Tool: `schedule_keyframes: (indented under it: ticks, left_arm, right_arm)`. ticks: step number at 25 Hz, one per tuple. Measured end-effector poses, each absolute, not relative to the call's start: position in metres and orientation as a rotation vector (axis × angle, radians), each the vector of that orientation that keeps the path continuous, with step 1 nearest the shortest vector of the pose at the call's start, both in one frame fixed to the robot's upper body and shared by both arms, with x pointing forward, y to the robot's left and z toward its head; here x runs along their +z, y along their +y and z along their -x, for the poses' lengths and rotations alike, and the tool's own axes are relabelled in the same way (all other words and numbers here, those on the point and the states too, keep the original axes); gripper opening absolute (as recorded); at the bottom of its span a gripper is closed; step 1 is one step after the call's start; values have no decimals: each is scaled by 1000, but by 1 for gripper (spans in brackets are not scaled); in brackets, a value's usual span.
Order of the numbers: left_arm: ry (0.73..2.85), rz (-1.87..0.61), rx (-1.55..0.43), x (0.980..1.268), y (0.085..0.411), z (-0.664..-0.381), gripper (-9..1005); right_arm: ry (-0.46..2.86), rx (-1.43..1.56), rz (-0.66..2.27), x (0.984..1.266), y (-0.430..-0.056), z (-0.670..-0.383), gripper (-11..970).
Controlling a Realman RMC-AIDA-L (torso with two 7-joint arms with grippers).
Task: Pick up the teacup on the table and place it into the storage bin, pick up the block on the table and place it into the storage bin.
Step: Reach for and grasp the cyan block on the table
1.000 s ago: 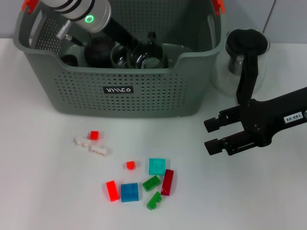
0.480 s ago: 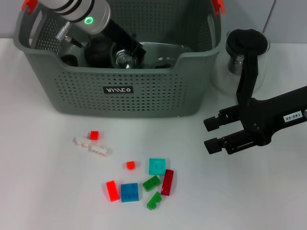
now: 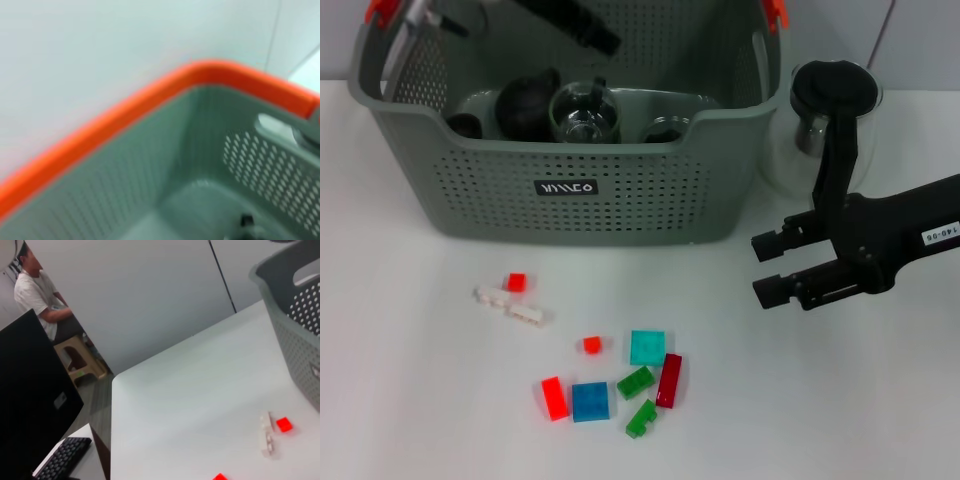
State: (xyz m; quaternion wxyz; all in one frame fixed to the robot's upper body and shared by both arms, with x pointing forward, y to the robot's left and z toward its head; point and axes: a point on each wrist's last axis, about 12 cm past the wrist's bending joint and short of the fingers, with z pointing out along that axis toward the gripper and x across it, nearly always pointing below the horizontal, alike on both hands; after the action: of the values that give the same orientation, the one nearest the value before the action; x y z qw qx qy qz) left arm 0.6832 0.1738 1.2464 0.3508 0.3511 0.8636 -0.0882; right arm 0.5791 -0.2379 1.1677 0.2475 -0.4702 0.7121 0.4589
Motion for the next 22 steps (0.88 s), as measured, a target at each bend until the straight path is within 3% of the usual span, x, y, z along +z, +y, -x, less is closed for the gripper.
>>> schedule_keyframes:
  ticks: [5,10,12,18,22]
  left_arm:
    - [2184,-825,-218,1274,193,-669,498]
    - [2137,-756,-280,1290,216,-644,646]
    - [2075,-735,-420,1296,232,-614,676]
    - [1946,-786,-769,1284,260,-562,673]
    - [1924,-809,-857,1262,272,-541,671]
  right_arm:
    - [1925,1253,1278,1172,-242,-580,766]
    - [1877,1282,1287,1179,-248,-578,766]
    - [1863,1288,1297,1181,-251,-577,767]
    - [1845,1282,1327,1181,-255,-574,767]
    - [1848,1271,1357,1181,-253,-574,768]
